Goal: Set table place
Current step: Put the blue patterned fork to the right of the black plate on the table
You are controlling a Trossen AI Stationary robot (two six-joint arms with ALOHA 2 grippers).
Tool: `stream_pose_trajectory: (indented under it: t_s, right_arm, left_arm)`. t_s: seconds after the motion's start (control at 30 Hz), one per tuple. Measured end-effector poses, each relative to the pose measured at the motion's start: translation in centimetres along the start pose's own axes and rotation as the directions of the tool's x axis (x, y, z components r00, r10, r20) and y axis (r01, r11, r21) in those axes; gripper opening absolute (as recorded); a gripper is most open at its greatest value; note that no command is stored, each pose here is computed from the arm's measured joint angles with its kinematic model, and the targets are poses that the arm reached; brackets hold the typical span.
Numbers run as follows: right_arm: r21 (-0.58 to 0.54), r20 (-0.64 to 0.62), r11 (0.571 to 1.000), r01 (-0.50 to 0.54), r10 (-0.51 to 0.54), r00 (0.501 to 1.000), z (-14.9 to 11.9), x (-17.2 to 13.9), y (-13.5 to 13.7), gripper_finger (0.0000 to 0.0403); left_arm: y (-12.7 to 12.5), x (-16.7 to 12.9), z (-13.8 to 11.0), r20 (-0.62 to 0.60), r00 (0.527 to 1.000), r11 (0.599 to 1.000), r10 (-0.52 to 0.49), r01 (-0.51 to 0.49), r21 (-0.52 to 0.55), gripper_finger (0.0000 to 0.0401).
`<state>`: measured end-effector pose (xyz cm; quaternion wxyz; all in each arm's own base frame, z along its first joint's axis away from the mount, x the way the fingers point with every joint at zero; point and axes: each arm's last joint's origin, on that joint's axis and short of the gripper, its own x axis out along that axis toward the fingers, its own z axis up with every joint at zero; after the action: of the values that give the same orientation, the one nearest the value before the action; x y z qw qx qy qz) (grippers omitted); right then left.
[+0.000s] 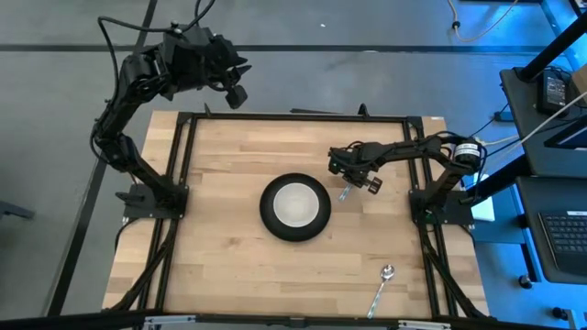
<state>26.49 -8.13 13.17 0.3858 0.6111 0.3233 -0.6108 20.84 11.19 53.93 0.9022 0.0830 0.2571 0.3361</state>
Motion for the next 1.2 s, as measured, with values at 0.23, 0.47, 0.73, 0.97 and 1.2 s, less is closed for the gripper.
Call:
stream_pose_trajectory:
  t_s: [0.23, 0.47, 0.73, 0.97, 1.2]
  right_arm:
    - [-0.183, 0.001, 0.983, 0.025, -0.025, 1.000, -0.7, -0.8, 0.4, 0.0025]
    - [-0.288, -0.021, 0.958, 0.017, -0.024, 1.000, -2.4, -2.5, 1.0, 0.0025]
    - [-0.355, -0.058, 0.934, 0.031, -0.055, 0.997, -5.4, -3.5, 0.1, 0.0028]
    - [-0.336, -0.064, 0.942, 0.025, -0.050, 0.997, -8.2, -3.8, -1.2, 0.0026]
    - [-0.361, -0.053, 0.932, 0.030, -0.052, 0.997, -9.2, -3.9, -1.9, 0.0033]
  left_arm:
    - [0.7, 0.2, -0.4, -0.034, 0.999, 1.000, 0.021, -0.022, -0.005, 0.0069]
    - [1.4, 0.4, -0.9, -0.074, 0.996, 0.999, 0.045, -0.047, -0.019, 0.0069]
    - [1.5, 0.4, -1.1, -0.097, 0.994, 0.998, 0.045, -0.049, -0.042, 0.0069]
    - [1.5, 0.4, -1.1, -0.096, 0.994, 0.998, 0.045, -0.050, -0.044, 0.0069]
    - [1.5, 0.4, -1.1, -0.096, 0.994, 0.995, 0.045, -0.054, -0.086, 0.0069]
